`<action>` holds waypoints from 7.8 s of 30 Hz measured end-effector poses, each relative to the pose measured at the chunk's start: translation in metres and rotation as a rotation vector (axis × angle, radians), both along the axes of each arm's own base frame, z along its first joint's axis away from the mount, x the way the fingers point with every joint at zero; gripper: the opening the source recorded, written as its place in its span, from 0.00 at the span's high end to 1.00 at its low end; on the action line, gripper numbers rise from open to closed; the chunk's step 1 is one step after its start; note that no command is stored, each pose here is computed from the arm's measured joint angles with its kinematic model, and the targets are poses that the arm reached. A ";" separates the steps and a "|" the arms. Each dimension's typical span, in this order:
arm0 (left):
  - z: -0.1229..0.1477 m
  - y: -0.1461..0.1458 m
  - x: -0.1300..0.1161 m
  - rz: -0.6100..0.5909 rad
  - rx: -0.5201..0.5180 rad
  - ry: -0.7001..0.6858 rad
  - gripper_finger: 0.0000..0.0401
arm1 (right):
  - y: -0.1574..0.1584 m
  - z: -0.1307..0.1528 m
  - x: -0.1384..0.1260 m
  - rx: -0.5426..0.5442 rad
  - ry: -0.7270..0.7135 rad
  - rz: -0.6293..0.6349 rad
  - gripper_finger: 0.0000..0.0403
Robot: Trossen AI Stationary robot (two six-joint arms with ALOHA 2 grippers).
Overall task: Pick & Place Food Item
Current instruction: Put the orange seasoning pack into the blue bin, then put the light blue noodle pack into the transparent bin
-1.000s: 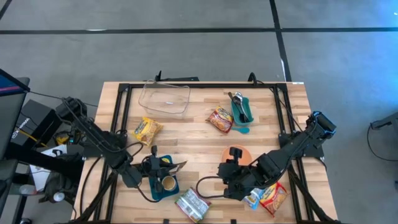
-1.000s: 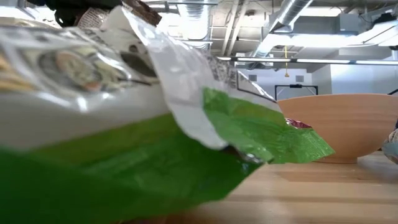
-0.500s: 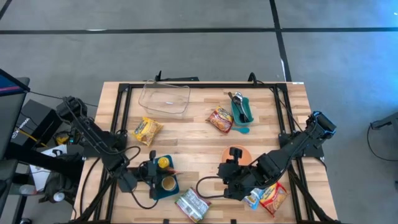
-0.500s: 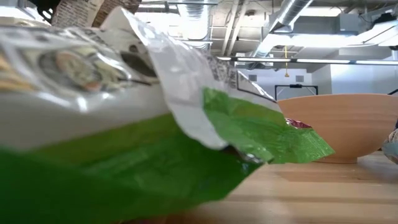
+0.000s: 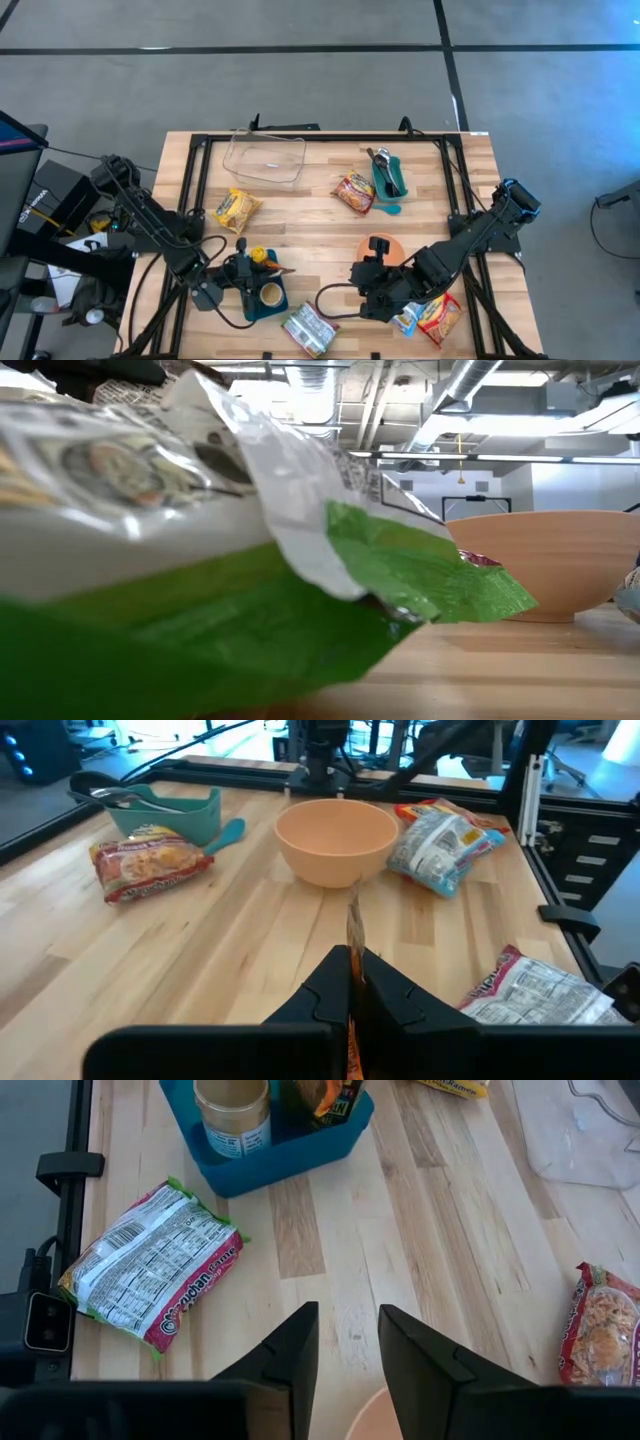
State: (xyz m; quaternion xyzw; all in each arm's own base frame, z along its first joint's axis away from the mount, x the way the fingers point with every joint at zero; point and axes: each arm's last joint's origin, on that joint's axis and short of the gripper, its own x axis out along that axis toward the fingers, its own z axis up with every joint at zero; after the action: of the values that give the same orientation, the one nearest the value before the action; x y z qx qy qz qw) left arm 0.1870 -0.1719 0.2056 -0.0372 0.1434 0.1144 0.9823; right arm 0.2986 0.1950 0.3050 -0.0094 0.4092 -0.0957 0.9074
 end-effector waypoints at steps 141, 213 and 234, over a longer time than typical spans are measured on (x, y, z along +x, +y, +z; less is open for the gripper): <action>0.009 0.021 -0.019 -0.140 -0.117 -0.024 0.75 | -0.009 0.000 0.005 -0.003 0.004 -0.020 0.75; 0.030 0.033 -0.001 -0.070 -0.208 -0.206 0.60 | 0.104 -0.039 -0.116 0.465 0.091 -0.150 0.75; 0.031 0.033 -0.001 -0.071 -0.218 -0.217 0.60 | 0.137 -0.059 -0.101 0.275 0.321 -0.199 0.75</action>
State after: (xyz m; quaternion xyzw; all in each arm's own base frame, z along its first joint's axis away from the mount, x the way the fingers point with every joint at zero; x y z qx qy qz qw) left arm 0.1864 -0.1393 0.2366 -0.1505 0.0490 0.0589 0.9856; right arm 0.1975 0.3321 0.2460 0.1395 0.5565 -0.1253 0.8094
